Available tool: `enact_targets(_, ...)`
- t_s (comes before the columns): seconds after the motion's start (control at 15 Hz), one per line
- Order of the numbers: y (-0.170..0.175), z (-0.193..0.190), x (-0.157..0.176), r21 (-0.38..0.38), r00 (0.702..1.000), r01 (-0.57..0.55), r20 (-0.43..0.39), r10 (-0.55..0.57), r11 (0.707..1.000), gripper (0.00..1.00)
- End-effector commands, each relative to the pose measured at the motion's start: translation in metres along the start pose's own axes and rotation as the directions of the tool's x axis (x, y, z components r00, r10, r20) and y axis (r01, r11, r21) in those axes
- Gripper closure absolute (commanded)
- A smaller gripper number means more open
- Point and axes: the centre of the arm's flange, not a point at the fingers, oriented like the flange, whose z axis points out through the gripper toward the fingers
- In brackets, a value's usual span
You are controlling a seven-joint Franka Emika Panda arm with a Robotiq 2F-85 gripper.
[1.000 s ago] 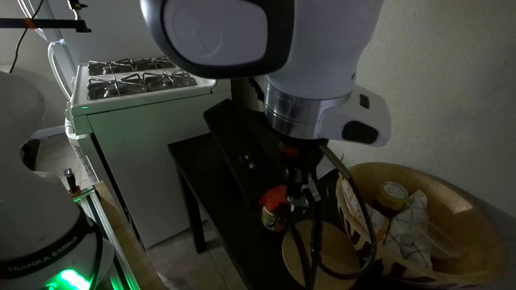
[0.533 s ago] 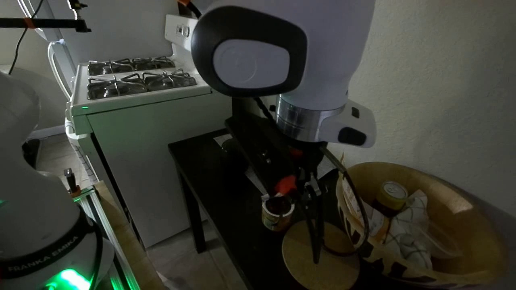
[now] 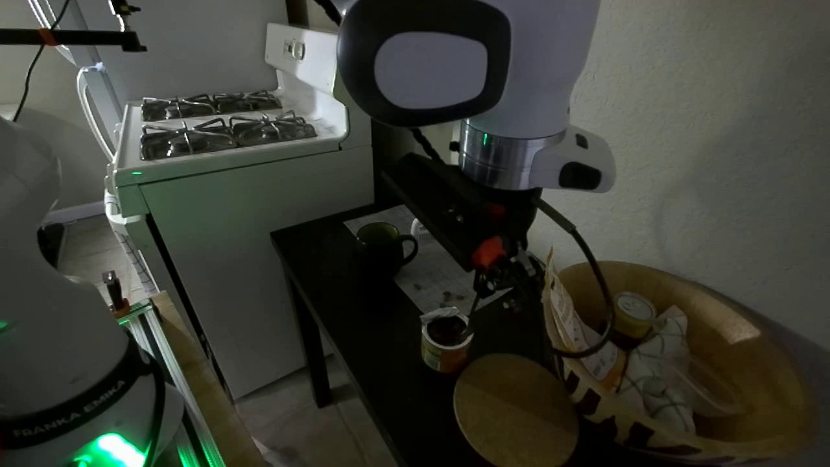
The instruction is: Use the silver spoon to place some contents from the tin into the black mug.
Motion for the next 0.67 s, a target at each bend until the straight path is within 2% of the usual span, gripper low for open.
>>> enact_targets(0.0, -0.013, 0.012, 0.009, 0.005, 1.0, 0.011, -0.011, -0.011, 1.0, 0.98)
enact_targets(0.6, -0.041, 0.035, 0.018, -0.067, 0.995, 0.098, 0.028, -0.096, 0.993, 0.98)
